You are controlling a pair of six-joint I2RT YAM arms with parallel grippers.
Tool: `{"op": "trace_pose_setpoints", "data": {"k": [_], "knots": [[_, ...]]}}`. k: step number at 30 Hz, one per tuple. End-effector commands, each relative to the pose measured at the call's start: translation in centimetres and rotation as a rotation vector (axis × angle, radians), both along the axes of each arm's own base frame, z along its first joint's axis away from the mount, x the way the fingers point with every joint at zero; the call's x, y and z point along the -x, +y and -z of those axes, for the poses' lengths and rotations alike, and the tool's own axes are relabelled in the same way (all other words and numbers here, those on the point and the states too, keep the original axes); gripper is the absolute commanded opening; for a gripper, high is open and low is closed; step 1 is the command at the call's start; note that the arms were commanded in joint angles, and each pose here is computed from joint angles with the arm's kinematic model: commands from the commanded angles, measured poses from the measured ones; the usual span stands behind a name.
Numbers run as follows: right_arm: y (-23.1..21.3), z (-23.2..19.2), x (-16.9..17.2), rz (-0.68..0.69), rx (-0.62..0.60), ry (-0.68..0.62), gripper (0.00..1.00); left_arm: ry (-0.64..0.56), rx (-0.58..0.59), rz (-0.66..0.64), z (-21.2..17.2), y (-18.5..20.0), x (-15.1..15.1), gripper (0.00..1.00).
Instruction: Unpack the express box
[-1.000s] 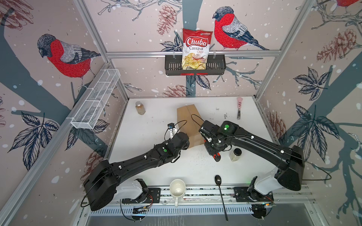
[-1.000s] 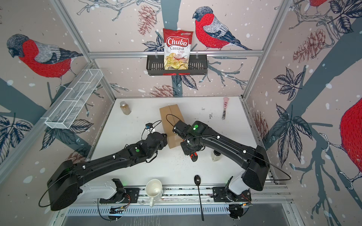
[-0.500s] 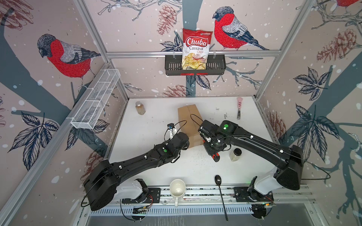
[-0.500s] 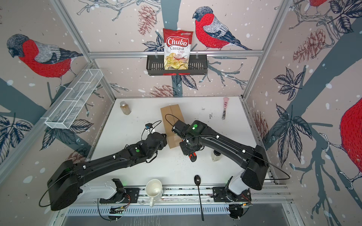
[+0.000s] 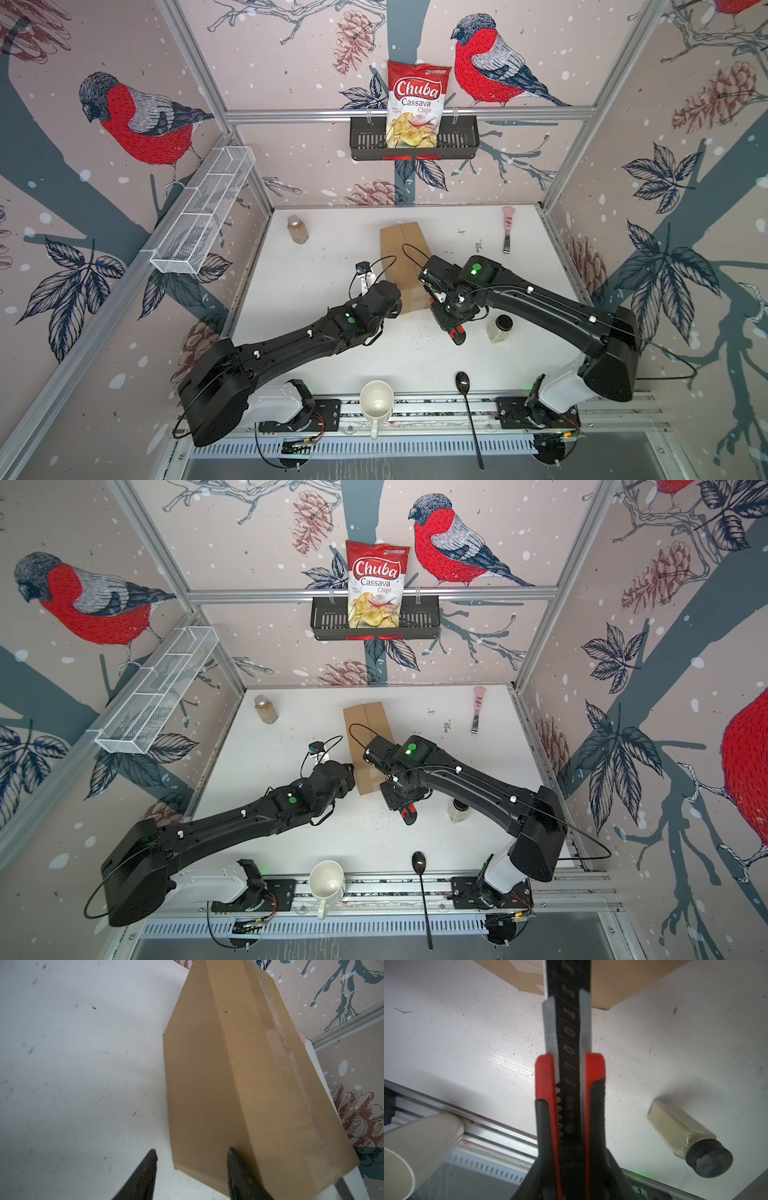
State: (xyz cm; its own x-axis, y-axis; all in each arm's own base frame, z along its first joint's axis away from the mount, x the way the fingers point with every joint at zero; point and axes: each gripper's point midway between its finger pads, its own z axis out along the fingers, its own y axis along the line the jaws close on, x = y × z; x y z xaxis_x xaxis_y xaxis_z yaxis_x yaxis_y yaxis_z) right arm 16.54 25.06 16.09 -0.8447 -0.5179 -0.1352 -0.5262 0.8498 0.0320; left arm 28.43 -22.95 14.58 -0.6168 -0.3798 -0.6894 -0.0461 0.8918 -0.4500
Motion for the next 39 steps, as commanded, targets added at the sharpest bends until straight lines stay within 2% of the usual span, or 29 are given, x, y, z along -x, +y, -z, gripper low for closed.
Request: {"op": "trace_pose_setpoints", "data": {"k": [1, 24, 32, 39], "knots": [[1.6, -0.2, 0.3, -0.056, -0.066, 0.022, 0.05, -0.032, 0.071, 0.027, -1.3, -1.4, -0.4, 0.54], [2.2, -0.3, 0.3, -0.086, -0.047, 0.025, 0.05, -0.041, 0.074, 0.026, -1.5, -1.5, -0.5, 0.54], [1.0, -0.1, 0.0, -0.060, 0.002, 0.002, 0.05, -0.052, 0.061, 0.008, -1.8, -0.9, -0.6, 0.54], [0.0, -0.8, 0.3, -0.035, -0.009, -0.020, 0.05, -0.085, 0.029, -0.022, -3.0, 0.0, -0.9, 0.55]]}}
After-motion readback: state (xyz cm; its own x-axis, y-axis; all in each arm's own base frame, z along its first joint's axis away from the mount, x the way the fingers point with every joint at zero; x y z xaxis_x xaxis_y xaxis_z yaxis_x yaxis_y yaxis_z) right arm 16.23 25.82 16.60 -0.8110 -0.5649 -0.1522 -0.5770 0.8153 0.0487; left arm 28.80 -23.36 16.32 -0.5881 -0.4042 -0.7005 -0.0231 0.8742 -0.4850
